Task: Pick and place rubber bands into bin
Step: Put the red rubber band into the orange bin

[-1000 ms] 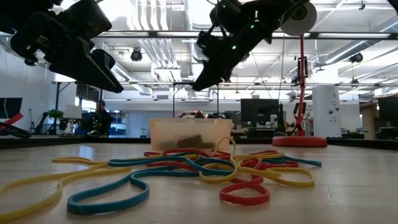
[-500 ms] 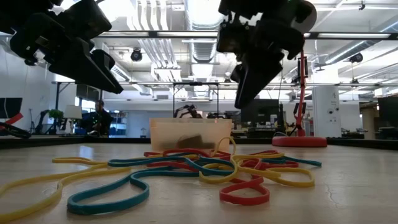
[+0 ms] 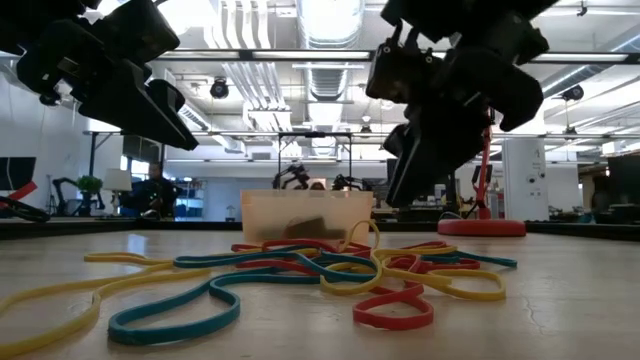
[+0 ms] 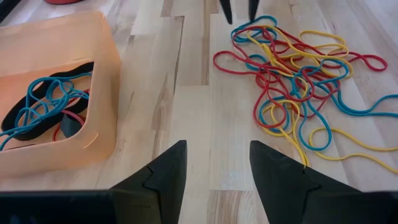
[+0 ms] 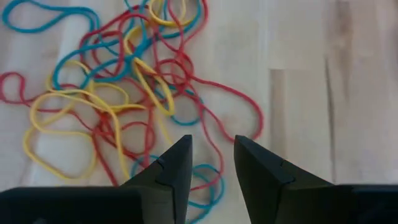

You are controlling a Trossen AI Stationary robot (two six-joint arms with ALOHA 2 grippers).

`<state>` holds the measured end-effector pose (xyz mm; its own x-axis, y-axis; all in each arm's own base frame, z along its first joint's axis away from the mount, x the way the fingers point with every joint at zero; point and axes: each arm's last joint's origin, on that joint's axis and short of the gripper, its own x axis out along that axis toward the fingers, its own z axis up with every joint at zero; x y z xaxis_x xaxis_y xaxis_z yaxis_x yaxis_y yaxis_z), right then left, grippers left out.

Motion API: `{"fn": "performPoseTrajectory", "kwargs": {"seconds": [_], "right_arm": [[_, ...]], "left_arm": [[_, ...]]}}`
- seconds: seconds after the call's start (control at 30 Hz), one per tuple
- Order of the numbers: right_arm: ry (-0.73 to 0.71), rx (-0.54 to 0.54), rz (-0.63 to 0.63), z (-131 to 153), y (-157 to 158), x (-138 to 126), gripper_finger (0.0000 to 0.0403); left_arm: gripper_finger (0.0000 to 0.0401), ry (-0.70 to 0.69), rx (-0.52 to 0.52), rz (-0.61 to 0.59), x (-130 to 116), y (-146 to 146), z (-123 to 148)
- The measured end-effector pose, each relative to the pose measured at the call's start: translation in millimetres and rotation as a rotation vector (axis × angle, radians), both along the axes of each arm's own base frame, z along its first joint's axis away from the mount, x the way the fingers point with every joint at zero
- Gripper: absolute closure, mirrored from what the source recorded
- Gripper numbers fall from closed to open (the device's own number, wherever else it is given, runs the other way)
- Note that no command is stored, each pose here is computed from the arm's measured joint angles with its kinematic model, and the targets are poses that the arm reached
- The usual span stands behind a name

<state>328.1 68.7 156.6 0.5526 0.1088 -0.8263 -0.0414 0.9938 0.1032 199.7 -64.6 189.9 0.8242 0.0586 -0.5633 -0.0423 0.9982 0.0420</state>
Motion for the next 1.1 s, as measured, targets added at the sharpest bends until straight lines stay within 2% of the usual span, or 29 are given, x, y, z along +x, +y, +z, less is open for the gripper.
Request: {"fn": "performPoseTrajectory", "kwargs": {"seconds": [0.4,0.53,1.1], "right_arm": [[-0.043,0.015,-0.049,-16,-3,-8,0.0266],[-0.085,0.027,-0.05,-20,-3,-9,0.0268],[-0.112,0.063,-0.079,-31,-3,-17,0.0281]], "left_arm": [[0.0241,0.0,0.0,0.001,0,0,0],[0.0241,0.0,0.0,0.0,0,0,0],[0.0241,0.0,0.0,0.001,0,0,0]]}}
